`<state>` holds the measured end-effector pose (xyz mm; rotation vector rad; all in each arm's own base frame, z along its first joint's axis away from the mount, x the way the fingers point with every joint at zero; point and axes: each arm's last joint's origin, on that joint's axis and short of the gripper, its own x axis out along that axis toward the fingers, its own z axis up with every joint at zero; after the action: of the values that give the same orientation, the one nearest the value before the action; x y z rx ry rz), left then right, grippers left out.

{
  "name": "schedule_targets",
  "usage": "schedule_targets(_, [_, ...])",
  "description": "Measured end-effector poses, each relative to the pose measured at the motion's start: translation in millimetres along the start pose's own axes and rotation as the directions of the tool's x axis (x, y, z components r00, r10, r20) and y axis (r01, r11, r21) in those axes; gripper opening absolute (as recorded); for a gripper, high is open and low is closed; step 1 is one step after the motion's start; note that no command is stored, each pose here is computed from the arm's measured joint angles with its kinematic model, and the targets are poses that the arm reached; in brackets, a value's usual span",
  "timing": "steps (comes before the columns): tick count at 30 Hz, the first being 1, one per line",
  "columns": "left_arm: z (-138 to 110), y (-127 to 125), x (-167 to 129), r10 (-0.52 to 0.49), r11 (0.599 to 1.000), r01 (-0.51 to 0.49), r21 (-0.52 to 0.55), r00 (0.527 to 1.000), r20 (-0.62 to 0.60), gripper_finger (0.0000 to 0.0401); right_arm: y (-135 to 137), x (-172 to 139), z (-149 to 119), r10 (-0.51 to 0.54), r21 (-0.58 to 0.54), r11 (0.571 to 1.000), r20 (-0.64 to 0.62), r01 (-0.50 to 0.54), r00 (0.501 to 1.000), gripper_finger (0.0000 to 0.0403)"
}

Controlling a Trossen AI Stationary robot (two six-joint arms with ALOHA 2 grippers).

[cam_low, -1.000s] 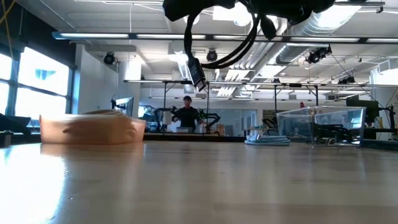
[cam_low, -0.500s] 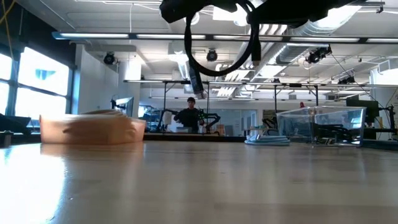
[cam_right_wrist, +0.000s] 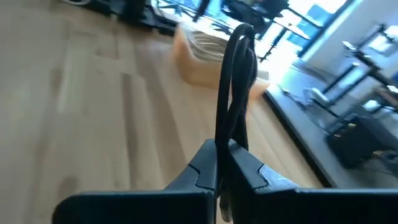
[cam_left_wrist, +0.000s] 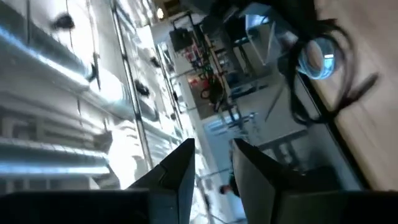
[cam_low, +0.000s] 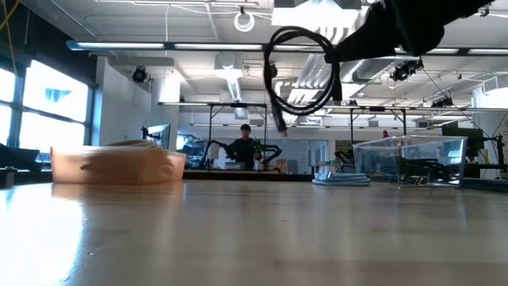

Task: Sort HDMI cables
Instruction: Put the black HDMI cable into the transparent bin

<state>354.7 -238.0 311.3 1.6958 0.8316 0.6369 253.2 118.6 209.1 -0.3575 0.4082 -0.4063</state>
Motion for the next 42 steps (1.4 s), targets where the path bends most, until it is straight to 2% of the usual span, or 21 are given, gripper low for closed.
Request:
schedule_targets(2, [-4, 1, -13, 0.007, 1.000, -0.007, 0.010, 1.000, 0.030, 0.0103, -2, -1, -3, -0.041, -0.017, 0.999, -0.021, 0.040, 0.999, 0.0003])
schedule_targets(5, [-19, 13, -27, 0.016, 0.995, -0.010, -0.097, 0.998, 0.065, 0.0103, -11, -6, -3, -0.091, -0.012, 0.996, -0.041, 0.091, 0.995, 0.0003])
schedule_targets(8, [-35, 21, -37, -0.009, 0.975, 0.036, -0.218, 0.992, 0.123, 0.0103, -27, -18, -4, -0.211, -0.007, 0.977, -0.059, 0.211, 0.976, 0.0002])
schedule_targets(13, [-63, 25, -38, -0.136, 0.912, 0.209, -0.353, 0.966, 0.220, 0.0104, -67, -42, -13, -0.394, 0.065, 0.914, -0.087, 0.400, 0.915, 0.0002])
schedule_targets(17, [-75, 17, -33, -0.274, 0.859, 0.347, -0.377, 0.933, 0.234, 0.0104, -102, -56, -23, -0.452, 0.187, 0.861, -0.146, 0.473, 0.880, 0.0002])
schedule_targets(21, [-82, 11, -28, -0.336, 0.826, 0.390, -0.407, 0.921, 0.200, 0.0104, -130, -61, -31, -0.478, 0.275, 0.803, -0.235, 0.529, 0.847, 0.0001])
schedule_targets(25, [-79, 3, -24, -0.347, 0.828, 0.388, -0.404, 0.922, 0.174, 0.0104, -153, -62, -36, -0.483, 0.330, 0.748, -0.324, 0.576, 0.813, 0.0001])
schedule_targets(34, [-79, -1, -10, -0.401, 0.803, 0.425, -0.418, 0.904, 0.149, 0.0104, -189, -58, -51, -0.480, 0.311, 0.663, -0.522, 0.681, 0.705, 0.0001])
schedule_targets(42, [-78, -1, -10, -0.401, 0.791, 0.425, -0.440, 0.903, 0.153, 0.0104, -203, -46, -63, -0.437, 0.250, 0.652, -0.649, 0.716, 0.623, 0.0001])
